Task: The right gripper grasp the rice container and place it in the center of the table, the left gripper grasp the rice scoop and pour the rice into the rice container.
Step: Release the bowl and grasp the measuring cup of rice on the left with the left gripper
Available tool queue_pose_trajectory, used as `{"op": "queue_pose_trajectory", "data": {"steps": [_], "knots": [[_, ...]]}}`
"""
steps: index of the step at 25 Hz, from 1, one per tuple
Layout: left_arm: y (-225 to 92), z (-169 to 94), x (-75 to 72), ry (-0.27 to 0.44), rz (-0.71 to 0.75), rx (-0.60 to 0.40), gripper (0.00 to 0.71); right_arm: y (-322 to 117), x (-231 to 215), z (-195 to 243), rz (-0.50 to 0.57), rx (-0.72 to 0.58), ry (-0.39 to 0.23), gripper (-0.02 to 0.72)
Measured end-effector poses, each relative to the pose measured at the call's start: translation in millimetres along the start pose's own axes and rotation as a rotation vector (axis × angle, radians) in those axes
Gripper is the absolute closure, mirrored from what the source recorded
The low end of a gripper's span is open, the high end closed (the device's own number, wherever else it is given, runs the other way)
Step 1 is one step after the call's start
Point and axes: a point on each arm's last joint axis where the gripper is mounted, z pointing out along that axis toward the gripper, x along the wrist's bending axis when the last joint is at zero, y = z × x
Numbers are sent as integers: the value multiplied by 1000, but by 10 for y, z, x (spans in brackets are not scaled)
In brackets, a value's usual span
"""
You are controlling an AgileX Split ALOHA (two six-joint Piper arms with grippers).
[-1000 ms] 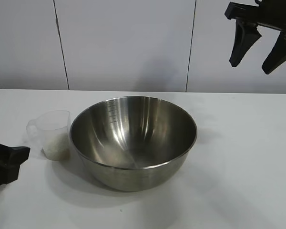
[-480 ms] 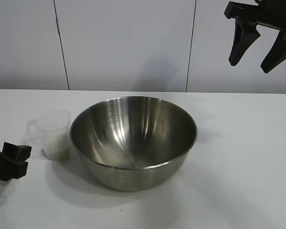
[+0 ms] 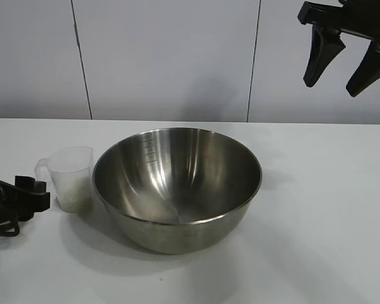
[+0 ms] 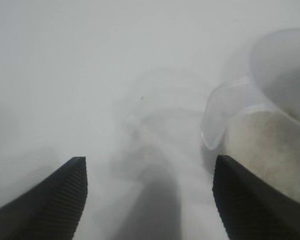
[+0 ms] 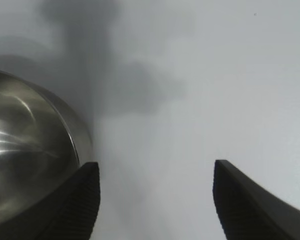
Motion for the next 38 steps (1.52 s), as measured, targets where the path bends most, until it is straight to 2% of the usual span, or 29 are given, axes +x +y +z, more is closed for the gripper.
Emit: {"op": "queue_pose_trajectory", "data": {"steps": [18, 21, 25, 27, 31, 38], "knots": [[129, 130, -45, -6, -66, -59, 211, 1, 2, 0, 4, -1, 2, 252], [126, 133, -45, -6, -66, -58, 333, 8, 2, 0, 4, -8, 2, 252], [123, 134, -45, -7, -65, -57, 594, 27, 2, 0, 5, -30, 2, 252], [123, 134, -45, -7, -65, -57, 665, 28, 2, 0, 5, -31, 2, 252], [119, 134, -47, -9, -64, -52, 697, 28, 2, 0, 5, -31, 3, 252], [110, 126, -45, -9, -67, -48, 700, 29, 2, -1, 5, -32, 3, 252]]}}
